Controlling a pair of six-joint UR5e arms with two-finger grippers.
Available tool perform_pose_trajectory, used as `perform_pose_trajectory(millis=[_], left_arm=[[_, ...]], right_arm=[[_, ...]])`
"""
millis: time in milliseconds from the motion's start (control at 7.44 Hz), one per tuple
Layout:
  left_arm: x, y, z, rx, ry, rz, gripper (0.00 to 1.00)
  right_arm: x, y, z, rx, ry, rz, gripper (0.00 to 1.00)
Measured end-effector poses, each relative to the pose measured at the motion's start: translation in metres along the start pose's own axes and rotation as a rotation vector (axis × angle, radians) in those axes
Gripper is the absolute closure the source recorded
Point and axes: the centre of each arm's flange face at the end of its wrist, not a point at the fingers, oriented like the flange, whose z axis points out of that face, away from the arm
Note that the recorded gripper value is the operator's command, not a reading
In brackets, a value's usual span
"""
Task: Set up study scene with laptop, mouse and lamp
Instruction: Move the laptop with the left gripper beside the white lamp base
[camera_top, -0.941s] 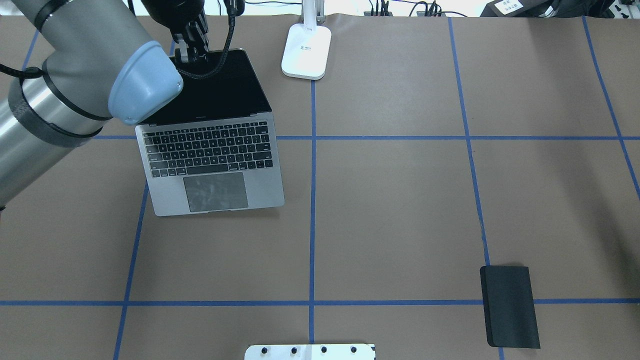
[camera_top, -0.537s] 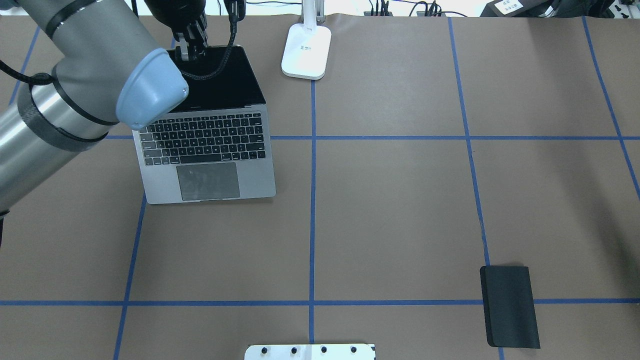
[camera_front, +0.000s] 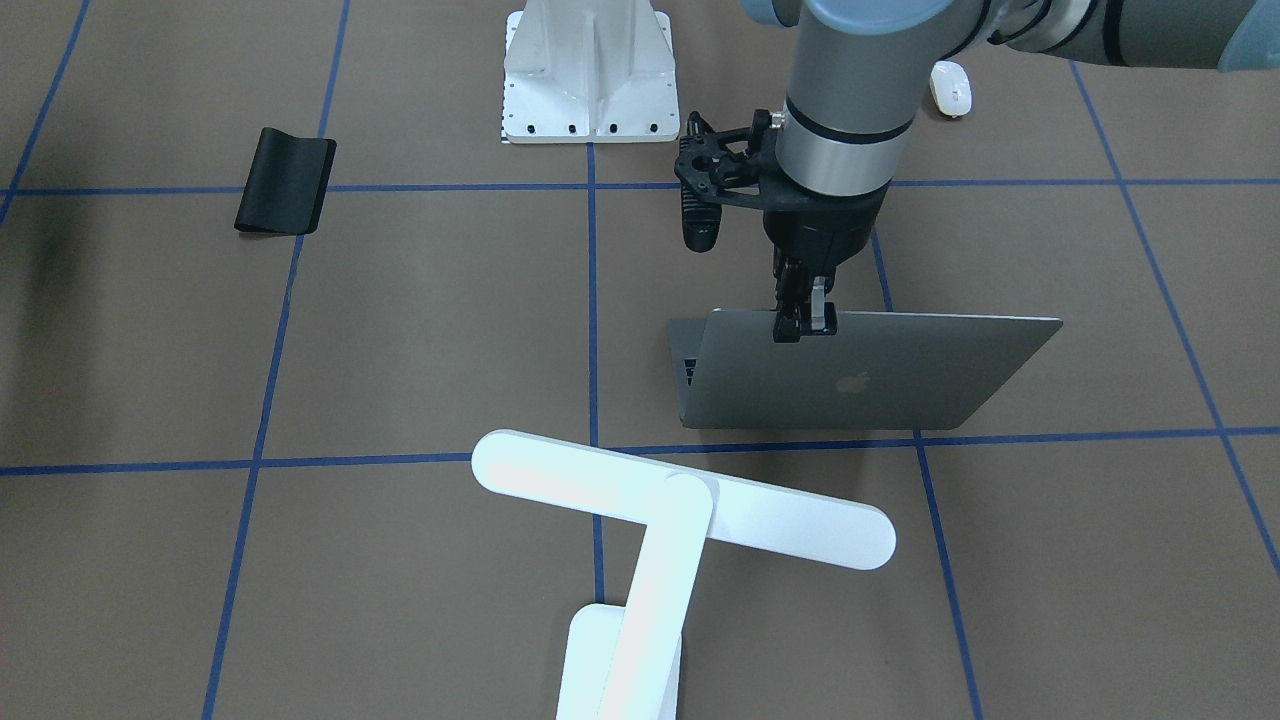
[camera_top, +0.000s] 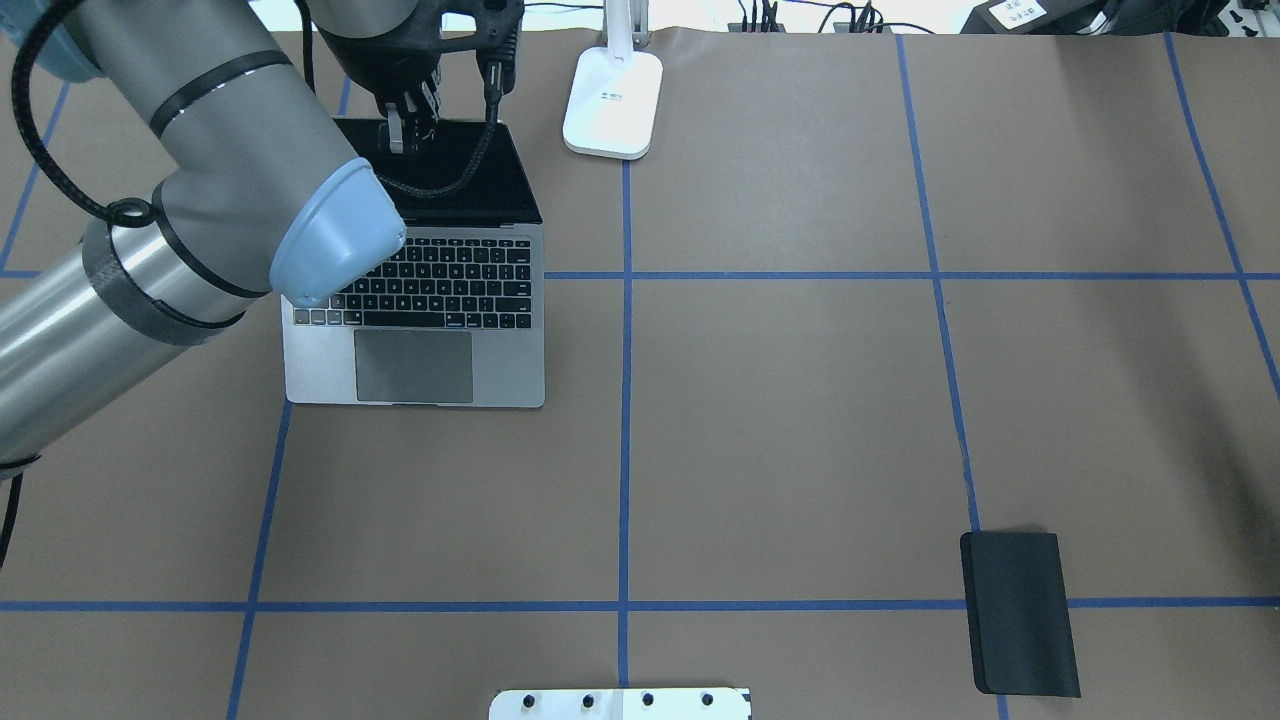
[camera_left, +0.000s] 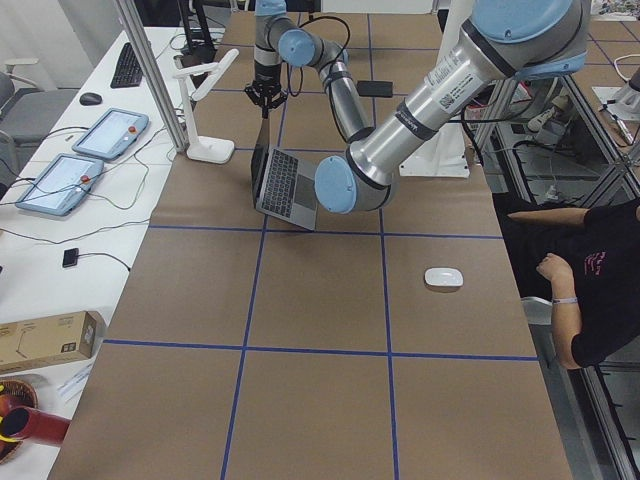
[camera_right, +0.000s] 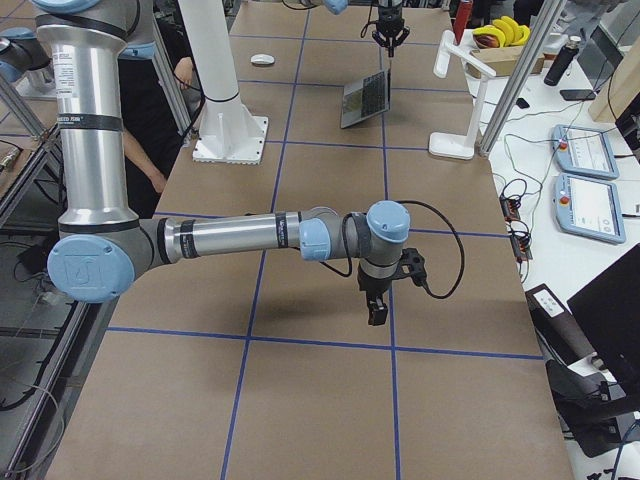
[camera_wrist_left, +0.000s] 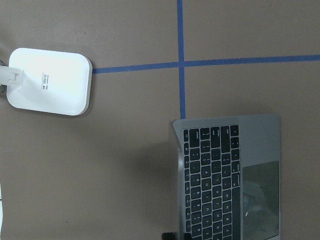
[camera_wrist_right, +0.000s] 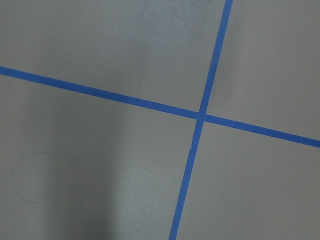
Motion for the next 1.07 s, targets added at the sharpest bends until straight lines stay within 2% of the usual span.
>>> perform_pose_trajectory(millis=[672,1075], left_arm=[[-0.016,0.011,0.044,0.049,-0.041,0.020,1.00],[-0.018,0.012,0.049,0.051,-0.044,0.017,1.00]], right_arm=[[0.000,-0.002,0.000,0.001,0.000,-0.001,0.00],[0.000,-0.003,0.001,0.000,0.000,-0.002,0.00]])
